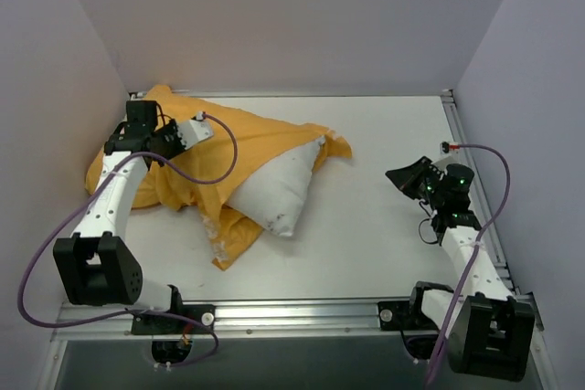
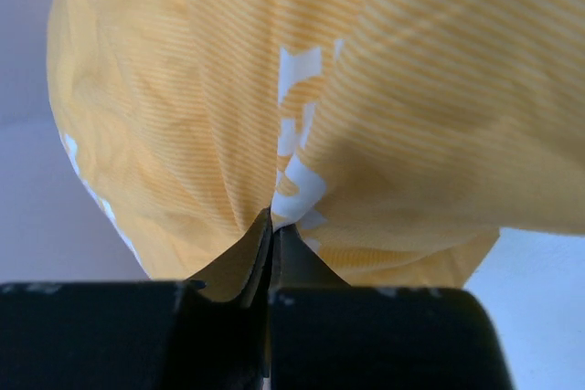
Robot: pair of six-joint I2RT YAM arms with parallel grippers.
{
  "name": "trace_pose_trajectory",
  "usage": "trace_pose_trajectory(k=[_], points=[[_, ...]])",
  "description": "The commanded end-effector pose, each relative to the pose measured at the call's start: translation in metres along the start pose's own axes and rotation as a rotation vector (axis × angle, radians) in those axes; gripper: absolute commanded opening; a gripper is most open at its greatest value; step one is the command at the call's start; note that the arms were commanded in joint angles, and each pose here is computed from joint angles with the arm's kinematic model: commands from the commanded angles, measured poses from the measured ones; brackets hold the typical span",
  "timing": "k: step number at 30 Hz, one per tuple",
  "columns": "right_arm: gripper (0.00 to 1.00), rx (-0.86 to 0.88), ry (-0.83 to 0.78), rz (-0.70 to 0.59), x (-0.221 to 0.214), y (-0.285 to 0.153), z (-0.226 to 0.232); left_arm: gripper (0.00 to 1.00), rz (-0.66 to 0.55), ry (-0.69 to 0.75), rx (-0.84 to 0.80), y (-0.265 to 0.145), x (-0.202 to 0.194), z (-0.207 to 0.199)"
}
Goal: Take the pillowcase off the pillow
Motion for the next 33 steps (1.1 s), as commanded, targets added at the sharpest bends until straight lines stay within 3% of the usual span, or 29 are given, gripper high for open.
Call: trace_pose_trajectory(k=[1,3,6,12,14,15,16,17,18,19,20,23,27,33], points=[[0.00,0.028,-0.019,0.027,-0.003,-0.012,-0.005,0.02,0.092,-0.080,0.263,-0.009,-0.017,0.055],[0.00,0.047,0.005,0.023,-0.002,-0.010,-0.004,0.02,0.070,-0.106,0.143,-0.013,-0.018,0.046],[0.00,0.056,-0.059,0.085,0.001,0.000,0.007,0.02,-0.088,-0.051,0.107,-0.031,0.000,0.029],[0.00,0.171,-0.141,0.083,0.010,0.021,0.068,0.02,-0.174,-0.026,0.007,-0.037,0.013,-0.002],[0.09,0.200,-0.138,0.068,0.011,0.028,0.079,0.02,-0.177,-0.028,0.012,-0.039,0.015,0.000],[0.30,0.225,-0.118,0.073,0.008,0.030,0.091,0.02,-0.177,-0.029,0.014,-0.041,0.016,0.000],[0.37,0.254,-0.118,0.055,0.009,0.036,0.097,0.08,-0.192,-0.011,0.001,-0.040,0.024,-0.004],[0.52,0.271,-0.109,0.058,0.005,0.039,0.103,0.25,-0.206,-0.022,0.012,-0.045,0.030,-0.001],[0.61,0.294,-0.102,0.066,0.001,0.042,0.111,0.64,-0.218,-0.030,0.014,-0.048,0.034,-0.001],[0.72,0.299,-0.078,0.063,-0.001,0.048,0.114,0.79,-0.247,-0.045,0.002,-0.052,0.041,-0.002],[0.98,0.307,-0.071,0.071,-0.004,0.052,0.117,0.93,-0.288,-0.031,-0.002,-0.064,0.055,-0.003],[1.00,0.323,-0.046,0.105,-0.014,0.067,0.128,0.94,-0.376,-0.028,-0.024,-0.088,0.092,-0.012],[1.00,0.351,-0.008,0.116,-0.029,0.085,0.141,0.94,-0.446,0.082,-0.153,-0.095,0.159,-0.071],[1.00,0.367,0.083,0.098,-0.050,0.107,0.145,0.96,-0.253,0.090,-0.280,-0.024,0.184,-0.120]])
Point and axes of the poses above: each gripper's point midway between its finger pads, its own y axis out along the fingers, its own z axis along the line the jaws close on, x = y × z, the point moved 9 cm from there along -y, back along the fingers, and after that the axes turned 14 degrees about -y, right-handed, at the moved point
